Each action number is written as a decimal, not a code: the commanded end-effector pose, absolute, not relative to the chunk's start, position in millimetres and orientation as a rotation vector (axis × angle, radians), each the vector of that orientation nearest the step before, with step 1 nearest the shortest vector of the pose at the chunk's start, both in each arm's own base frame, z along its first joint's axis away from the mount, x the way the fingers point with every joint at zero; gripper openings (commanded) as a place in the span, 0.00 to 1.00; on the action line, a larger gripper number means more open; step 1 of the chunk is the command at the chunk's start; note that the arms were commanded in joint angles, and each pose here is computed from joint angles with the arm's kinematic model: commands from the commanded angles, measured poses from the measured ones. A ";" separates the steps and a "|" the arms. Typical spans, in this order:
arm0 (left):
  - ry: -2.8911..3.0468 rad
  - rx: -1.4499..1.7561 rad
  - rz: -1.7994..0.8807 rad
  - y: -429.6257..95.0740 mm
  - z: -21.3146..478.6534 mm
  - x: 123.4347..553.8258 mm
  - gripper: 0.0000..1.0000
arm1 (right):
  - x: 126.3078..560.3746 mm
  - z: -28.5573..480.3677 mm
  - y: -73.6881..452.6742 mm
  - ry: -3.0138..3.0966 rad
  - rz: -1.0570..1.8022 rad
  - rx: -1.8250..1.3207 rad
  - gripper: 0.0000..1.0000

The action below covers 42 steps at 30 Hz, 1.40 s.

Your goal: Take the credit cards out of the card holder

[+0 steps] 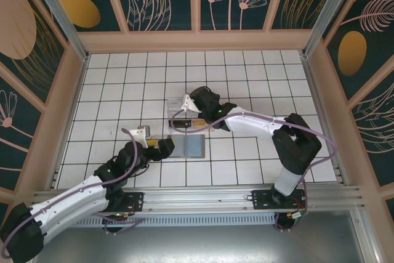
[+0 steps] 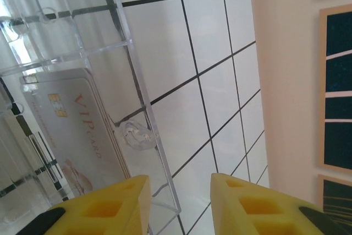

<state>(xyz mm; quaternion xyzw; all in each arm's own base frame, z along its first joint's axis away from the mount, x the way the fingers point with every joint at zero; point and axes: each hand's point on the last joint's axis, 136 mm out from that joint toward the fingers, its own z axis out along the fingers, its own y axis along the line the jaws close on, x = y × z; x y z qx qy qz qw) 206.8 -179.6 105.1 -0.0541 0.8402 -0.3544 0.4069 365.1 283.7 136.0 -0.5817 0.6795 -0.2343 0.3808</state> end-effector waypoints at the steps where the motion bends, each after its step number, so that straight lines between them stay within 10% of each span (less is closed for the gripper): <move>1: 2.126 -0.132 -0.876 -177.9 100.8 206.9 0.99 | 363.9 162.7 277.8 1.782 -0.539 -1.333 0.36; 13: 2.171 -0.142 -0.937 -193.7 101.2 209.0 0.95 | 293.3 173.6 276.5 2.092 0.185 -0.812 0.33; 23: 2.224 -0.192 -0.986 -210.1 99.6 215.6 0.62 | 228.6 92.5 291.7 2.366 0.746 -0.455 0.25; 28: 2.253 -0.169 -1.031 -224.2 98.4 217.0 0.42 | 214.5 66.3 301.3 2.418 0.769 -0.464 0.22; 42: 2.500 -0.230 -0.747 -208.9 30.5 216.2 0.32 | 213.4 29.8 300.3 2.511 0.692 -0.474 0.21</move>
